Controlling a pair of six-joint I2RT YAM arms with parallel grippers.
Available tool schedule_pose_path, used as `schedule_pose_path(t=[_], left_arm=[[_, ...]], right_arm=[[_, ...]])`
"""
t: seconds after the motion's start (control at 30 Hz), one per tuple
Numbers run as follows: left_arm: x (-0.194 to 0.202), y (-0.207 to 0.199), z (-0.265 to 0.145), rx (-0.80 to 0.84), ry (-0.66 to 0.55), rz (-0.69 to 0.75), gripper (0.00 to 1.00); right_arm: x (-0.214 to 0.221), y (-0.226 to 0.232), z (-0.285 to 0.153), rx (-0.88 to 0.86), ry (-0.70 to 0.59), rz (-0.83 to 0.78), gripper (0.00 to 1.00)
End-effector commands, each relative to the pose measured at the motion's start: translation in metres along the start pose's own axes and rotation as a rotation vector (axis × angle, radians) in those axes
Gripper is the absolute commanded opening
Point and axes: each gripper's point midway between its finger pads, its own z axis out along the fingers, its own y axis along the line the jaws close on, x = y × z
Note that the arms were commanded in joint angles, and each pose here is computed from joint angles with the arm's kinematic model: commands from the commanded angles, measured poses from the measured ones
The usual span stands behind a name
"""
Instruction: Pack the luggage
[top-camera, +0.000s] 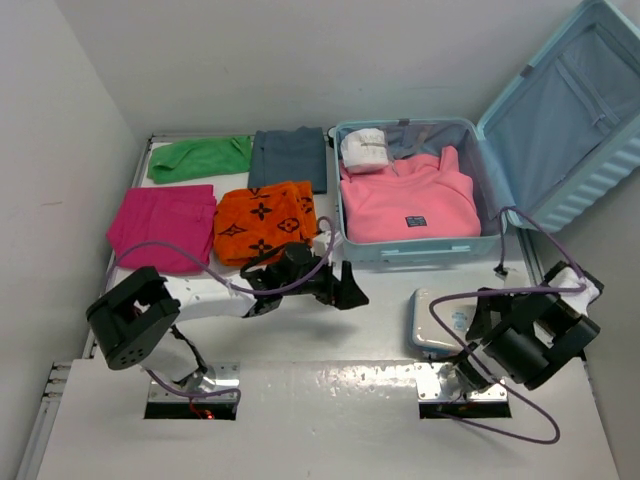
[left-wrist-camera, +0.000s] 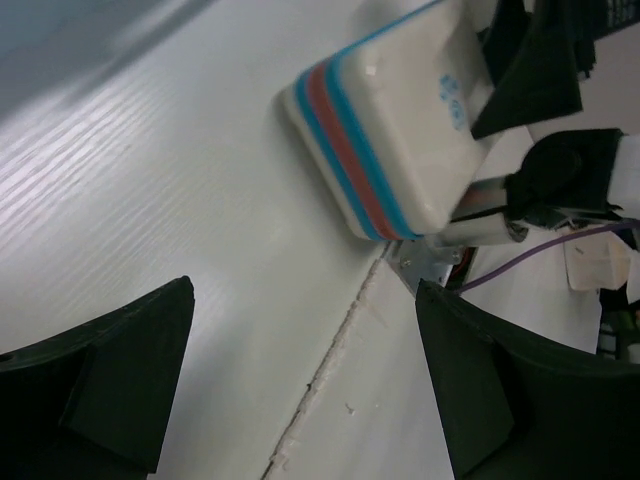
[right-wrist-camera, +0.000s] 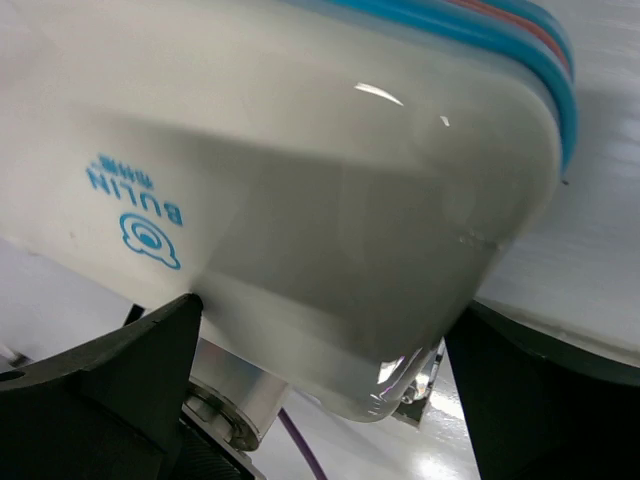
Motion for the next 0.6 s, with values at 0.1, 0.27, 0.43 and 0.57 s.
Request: schedule_pose_path(t=[0.1, 0.27, 0.43, 0.57], left_arm=[[0.015, 0.031, -0.022, -0.060, -0.010, -0.146, 0.95], [0.018, 0.025, -0.026, -0.016, -0.030, -0.180, 0.95], [0.023, 0.020, -0.031, 0.010, -0.023, -0.220, 0.96], [0.019, 0.013, -0.036, 0.059, -0.021, -0.224, 0.96]], right_arm=[[-0.005, 0.029, 0.043, -0.060, 0.061, -0.136, 0.92], [-0.009, 0.045, 0.052, -0.053, 0.141, -0.246, 0.64], [-0.017, 0.062, 0.057, -0.032, 0.227, -0.352, 0.37], [-0.030, 0.069, 0.058, -0.041, 0.254, -0.365, 0.21]])
